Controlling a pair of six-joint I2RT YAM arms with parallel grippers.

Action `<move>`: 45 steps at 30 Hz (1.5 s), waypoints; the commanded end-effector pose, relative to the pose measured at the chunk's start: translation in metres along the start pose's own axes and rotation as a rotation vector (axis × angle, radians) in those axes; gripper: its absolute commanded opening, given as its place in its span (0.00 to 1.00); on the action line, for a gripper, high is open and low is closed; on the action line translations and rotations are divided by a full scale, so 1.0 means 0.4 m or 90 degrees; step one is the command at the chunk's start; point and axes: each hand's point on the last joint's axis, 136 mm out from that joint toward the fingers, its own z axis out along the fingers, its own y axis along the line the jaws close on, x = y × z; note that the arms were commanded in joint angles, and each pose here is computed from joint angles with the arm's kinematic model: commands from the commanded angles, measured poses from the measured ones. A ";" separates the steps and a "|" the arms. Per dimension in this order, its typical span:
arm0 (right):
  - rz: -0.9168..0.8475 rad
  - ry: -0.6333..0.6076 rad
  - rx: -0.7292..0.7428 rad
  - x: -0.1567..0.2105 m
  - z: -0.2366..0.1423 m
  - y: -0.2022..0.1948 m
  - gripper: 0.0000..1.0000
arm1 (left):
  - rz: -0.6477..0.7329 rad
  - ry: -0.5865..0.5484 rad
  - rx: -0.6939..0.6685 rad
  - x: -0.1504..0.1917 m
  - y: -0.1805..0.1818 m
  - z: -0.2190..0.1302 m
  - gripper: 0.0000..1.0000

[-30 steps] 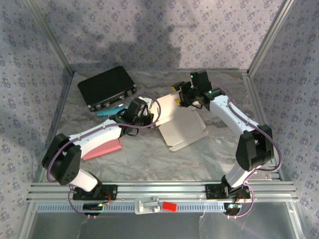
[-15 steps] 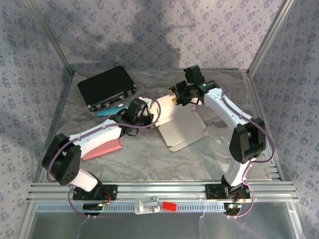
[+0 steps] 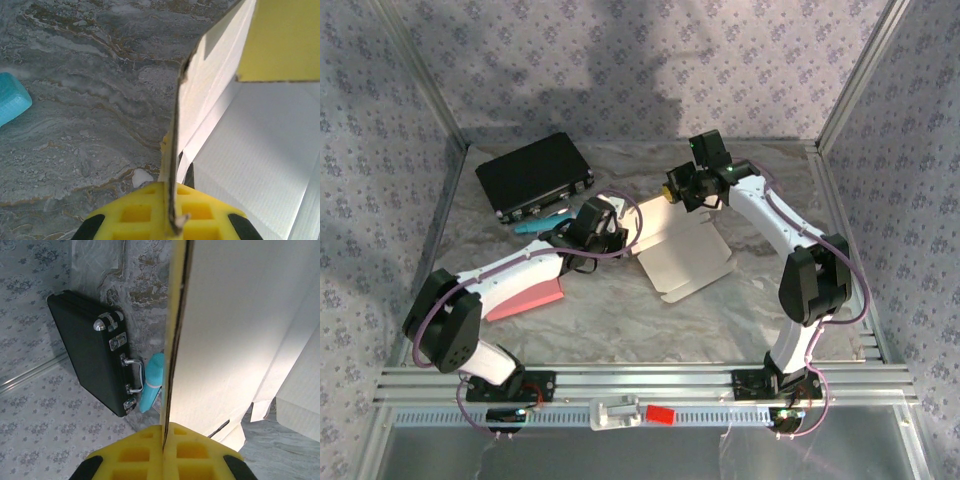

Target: Fold the paper box

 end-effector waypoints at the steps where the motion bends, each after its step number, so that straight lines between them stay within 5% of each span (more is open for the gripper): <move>1: -0.010 -0.024 -0.011 -0.021 0.005 0.007 0.00 | 0.004 -0.027 0.002 -0.033 0.001 -0.028 0.00; 4: -0.019 -0.038 -0.048 -0.025 0.011 0.018 0.00 | -0.013 -0.024 0.008 -0.034 0.007 -0.038 0.04; 9: -0.015 -0.071 -0.150 -0.023 0.022 0.037 0.00 | -0.108 -0.033 0.042 -0.052 0.034 -0.097 0.34; 15: 0.031 -0.090 -0.203 -0.012 0.042 0.030 0.00 | -0.331 -0.067 0.077 -0.130 0.059 -0.201 0.49; 23: 0.051 -0.081 -0.189 -0.003 0.073 -0.006 0.00 | -0.616 0.011 0.120 -0.197 0.005 -0.128 0.49; 45: 0.067 -0.063 -0.202 0.009 0.071 -0.004 0.00 | -0.669 0.082 0.110 -0.198 -0.044 0.026 0.47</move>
